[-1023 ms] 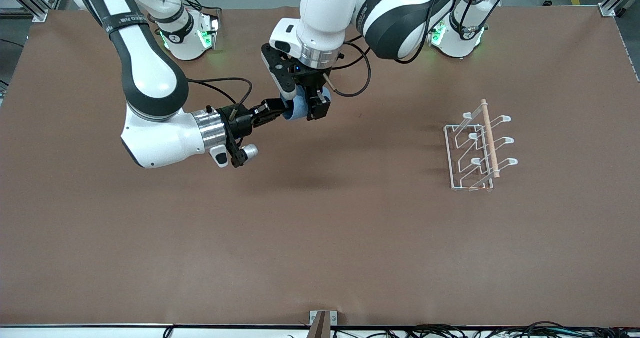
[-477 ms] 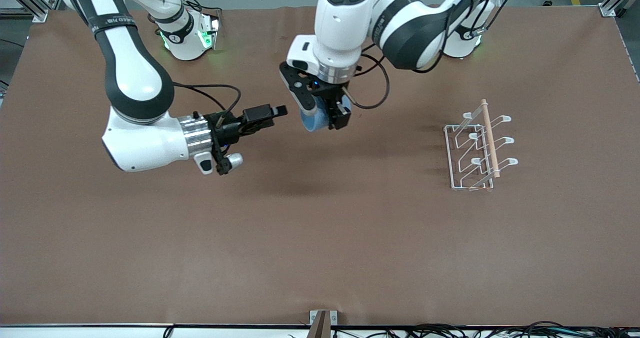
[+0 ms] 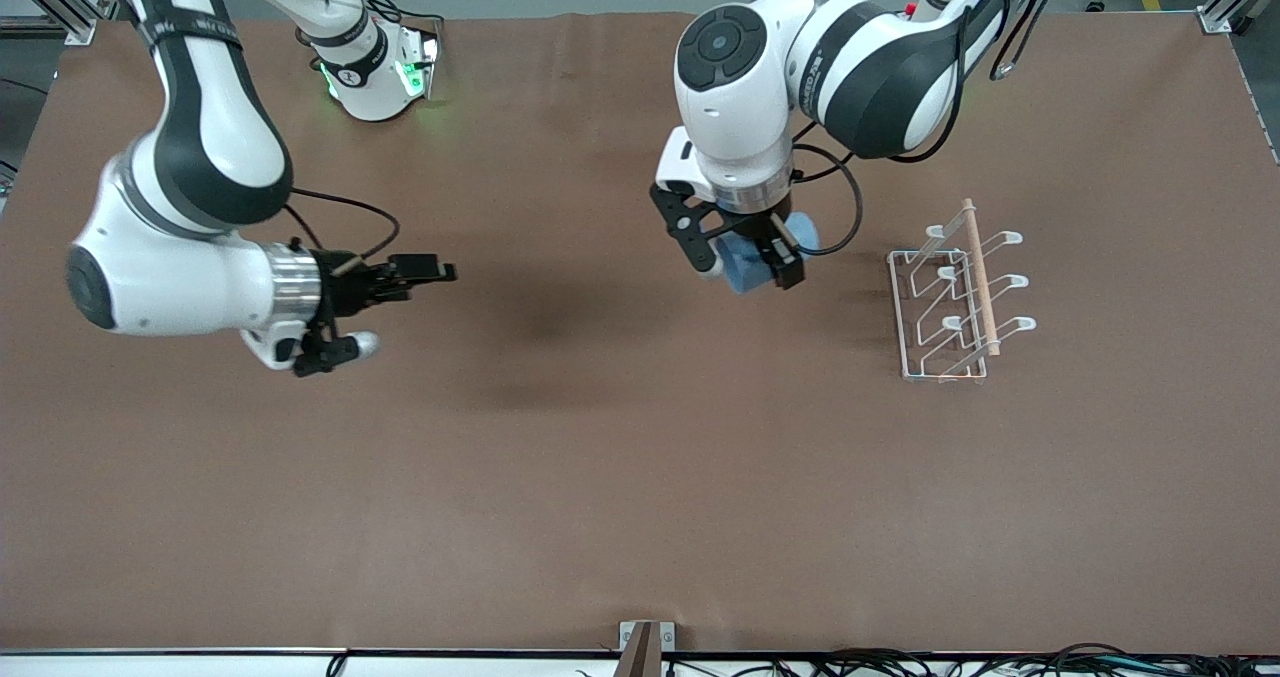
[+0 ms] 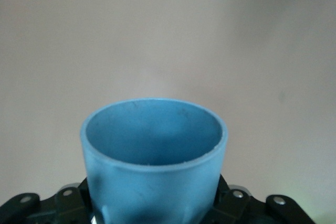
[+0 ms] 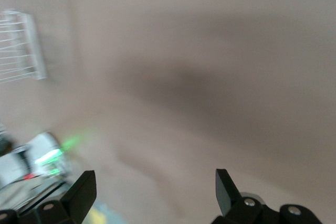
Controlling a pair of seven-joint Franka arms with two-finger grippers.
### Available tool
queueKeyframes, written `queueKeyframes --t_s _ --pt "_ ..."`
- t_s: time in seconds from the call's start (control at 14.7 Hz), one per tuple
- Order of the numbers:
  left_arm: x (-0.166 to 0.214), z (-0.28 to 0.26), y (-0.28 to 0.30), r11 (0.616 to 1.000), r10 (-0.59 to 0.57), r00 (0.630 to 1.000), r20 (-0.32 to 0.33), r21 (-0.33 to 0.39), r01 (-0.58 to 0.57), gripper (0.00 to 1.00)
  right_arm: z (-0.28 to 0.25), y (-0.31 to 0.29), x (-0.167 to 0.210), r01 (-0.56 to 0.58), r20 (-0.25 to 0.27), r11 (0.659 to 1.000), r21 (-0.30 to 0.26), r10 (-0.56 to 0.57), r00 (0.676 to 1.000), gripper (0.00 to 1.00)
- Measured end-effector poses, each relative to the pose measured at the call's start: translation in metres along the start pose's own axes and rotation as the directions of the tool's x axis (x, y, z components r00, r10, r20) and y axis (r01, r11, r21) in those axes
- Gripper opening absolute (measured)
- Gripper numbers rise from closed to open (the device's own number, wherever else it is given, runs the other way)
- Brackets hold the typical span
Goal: Hang cup on cup holder
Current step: 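Carry the cup with the left gripper while the right gripper withdraws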
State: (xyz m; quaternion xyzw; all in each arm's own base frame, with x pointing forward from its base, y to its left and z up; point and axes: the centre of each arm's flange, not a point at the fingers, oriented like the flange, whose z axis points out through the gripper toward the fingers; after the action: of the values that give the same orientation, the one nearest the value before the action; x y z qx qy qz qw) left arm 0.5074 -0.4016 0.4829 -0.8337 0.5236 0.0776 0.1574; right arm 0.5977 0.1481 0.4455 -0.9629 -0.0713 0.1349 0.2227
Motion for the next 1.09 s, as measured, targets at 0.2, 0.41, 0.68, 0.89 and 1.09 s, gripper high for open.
queueKeyframes --t_s 0.2,0.41,0.68,0.89,1.09 --pt "-0.028 0.016 -0.014 0.997 -0.011 0.975 0.222 0.077 -0.006 0.78 -0.065 0.024 -0.019 -0.025 -0.106 0.979 -0.201 0.003 0.994 1.0" --pt "-0.046 0.049 -0.034 0.979 -0.049 0.921 0.386 0.202 -0.032 0.78 -0.136 0.044 -0.031 -0.071 -0.222 0.949 -0.308 0.001 0.975 1.0" --pt "-0.053 0.119 -0.031 0.936 -0.035 0.827 0.561 0.308 -0.169 0.78 -0.215 0.065 -0.058 -0.148 -0.304 0.922 -0.358 0.035 0.952 1.0" --pt "-0.059 0.15 -0.025 0.911 -0.021 0.775 0.632 0.331 -0.246 0.78 -0.251 0.065 -0.083 -0.18 -0.303 0.905 -0.385 0.061 0.951 1.0" --pt "-0.07 0.166 -0.035 0.898 0.029 0.724 0.689 0.3 -0.322 0.78 -0.273 0.052 -0.097 -0.186 -0.325 0.898 -0.399 0.051 0.944 1.0"
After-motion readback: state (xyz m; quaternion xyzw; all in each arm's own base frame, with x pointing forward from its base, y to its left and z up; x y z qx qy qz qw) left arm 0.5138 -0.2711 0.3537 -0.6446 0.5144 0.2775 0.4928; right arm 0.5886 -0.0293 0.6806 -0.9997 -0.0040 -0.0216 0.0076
